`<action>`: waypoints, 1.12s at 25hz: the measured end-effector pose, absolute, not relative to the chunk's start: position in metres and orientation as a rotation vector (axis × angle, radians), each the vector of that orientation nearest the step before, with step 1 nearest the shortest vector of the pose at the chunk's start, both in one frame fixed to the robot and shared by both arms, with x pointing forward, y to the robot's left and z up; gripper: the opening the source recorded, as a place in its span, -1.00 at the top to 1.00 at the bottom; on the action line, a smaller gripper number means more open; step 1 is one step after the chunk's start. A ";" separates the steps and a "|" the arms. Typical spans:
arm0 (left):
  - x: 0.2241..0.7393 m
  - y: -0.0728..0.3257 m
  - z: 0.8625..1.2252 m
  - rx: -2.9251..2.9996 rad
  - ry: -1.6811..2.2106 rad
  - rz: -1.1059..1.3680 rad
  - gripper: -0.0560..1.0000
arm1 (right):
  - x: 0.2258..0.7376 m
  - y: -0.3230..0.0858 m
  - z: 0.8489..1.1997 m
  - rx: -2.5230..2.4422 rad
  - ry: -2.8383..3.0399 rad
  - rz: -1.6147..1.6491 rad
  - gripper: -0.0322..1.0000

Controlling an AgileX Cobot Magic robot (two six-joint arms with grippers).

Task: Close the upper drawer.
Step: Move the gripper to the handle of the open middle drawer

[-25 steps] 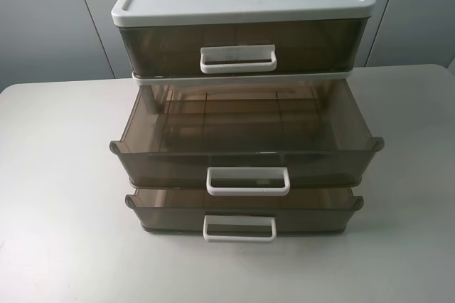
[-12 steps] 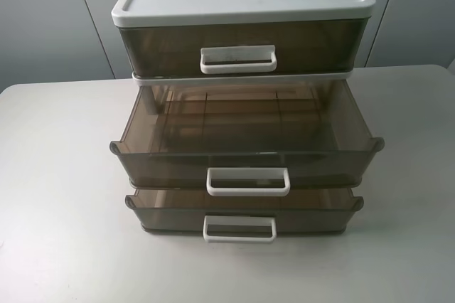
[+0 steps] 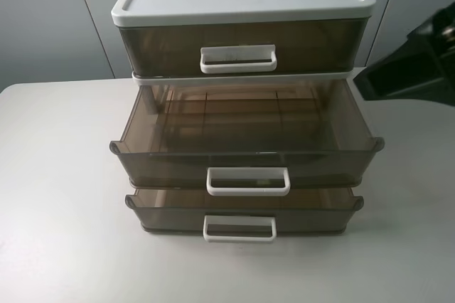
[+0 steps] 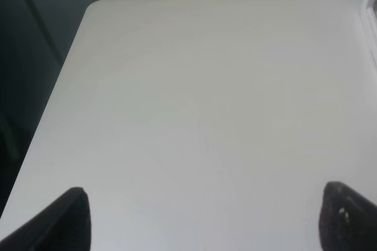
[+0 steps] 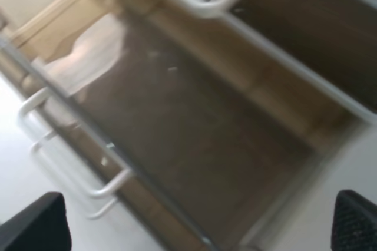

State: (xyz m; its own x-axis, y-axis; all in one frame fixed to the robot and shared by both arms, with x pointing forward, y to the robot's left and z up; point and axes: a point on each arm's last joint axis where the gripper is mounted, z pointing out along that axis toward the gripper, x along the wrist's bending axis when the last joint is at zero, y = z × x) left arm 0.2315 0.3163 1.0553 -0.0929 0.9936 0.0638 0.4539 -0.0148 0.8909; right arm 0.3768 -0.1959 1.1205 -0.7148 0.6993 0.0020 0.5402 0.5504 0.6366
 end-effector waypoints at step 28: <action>0.231 0.316 1.055 1.530 1.614 1.059 -0.51 | 0.367 -0.068 1.029 0.702 3.259 0.779 -0.41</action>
State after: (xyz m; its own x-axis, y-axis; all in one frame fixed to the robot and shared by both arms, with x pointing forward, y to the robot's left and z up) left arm 0.2315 0.3163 1.0553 -0.0929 0.9936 0.0638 0.4539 -0.0148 0.8909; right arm 0.3675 -0.0683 1.0288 -0.8781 0.3194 0.3563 0.4460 0.8160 0.3678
